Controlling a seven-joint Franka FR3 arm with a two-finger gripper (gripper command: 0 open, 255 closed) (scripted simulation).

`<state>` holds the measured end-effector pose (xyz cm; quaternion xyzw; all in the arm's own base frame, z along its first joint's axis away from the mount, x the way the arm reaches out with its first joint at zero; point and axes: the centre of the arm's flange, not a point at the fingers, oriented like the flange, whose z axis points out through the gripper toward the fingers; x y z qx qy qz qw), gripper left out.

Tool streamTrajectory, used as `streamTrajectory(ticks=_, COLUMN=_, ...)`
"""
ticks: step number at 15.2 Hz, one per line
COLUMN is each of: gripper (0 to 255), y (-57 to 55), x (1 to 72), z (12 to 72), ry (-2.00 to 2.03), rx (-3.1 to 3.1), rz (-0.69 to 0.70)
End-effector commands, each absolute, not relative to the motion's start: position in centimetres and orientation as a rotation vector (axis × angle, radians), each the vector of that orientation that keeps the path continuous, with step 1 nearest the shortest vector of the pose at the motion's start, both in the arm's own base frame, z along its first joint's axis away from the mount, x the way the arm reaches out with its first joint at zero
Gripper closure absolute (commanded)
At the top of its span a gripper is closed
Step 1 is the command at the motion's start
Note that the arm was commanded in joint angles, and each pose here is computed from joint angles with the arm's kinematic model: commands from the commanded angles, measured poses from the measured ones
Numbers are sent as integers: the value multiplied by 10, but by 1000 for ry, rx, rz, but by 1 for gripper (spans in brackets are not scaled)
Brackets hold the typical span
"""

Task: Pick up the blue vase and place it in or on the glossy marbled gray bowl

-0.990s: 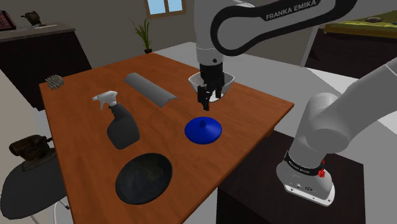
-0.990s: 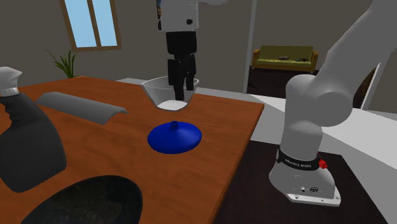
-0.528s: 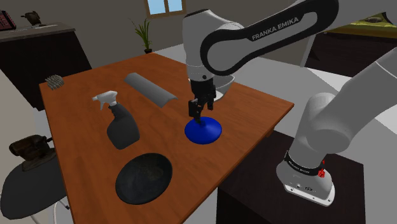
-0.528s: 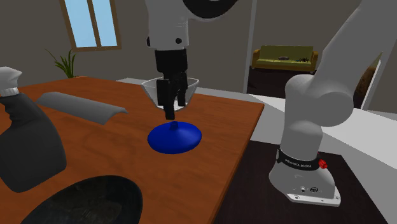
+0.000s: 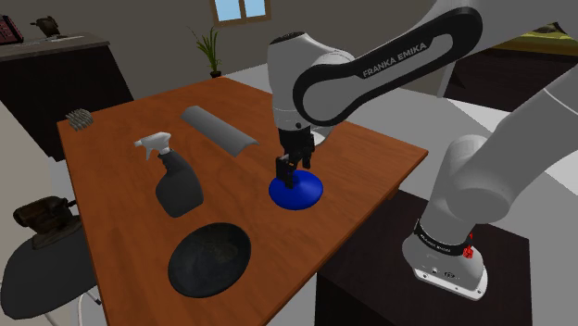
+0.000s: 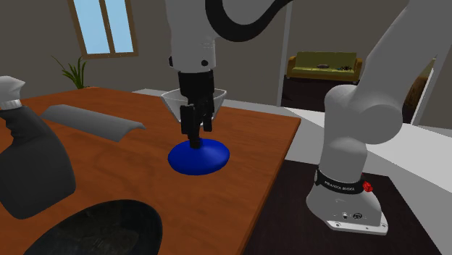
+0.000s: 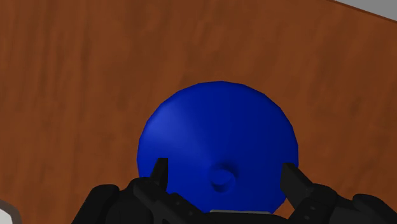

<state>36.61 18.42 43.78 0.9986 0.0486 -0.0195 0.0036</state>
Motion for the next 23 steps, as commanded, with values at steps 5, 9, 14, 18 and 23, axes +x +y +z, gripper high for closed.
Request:
streamTrajectory(ticks=5, gripper=255, y=184, x=366, z=438, ry=152, rx=3130, rz=-61)
streamTrajectory(ticks=9, gripper=255, y=184, x=366, z=438, ry=152, rx=3130, rz=-61)
streamTrajectory(ticks=14, gripper=255, y=184, x=366, z=437, ry=152, rx=3130, rz=-61)
streamTrajectory(ticks=18, gripper=255, y=184, x=366, z=459, ry=152, rx=3130, rz=-61)
streamTrajectory(ticks=23, gripper=255, y=184, x=366, z=485, ry=152, rx=3130, rz=-61)
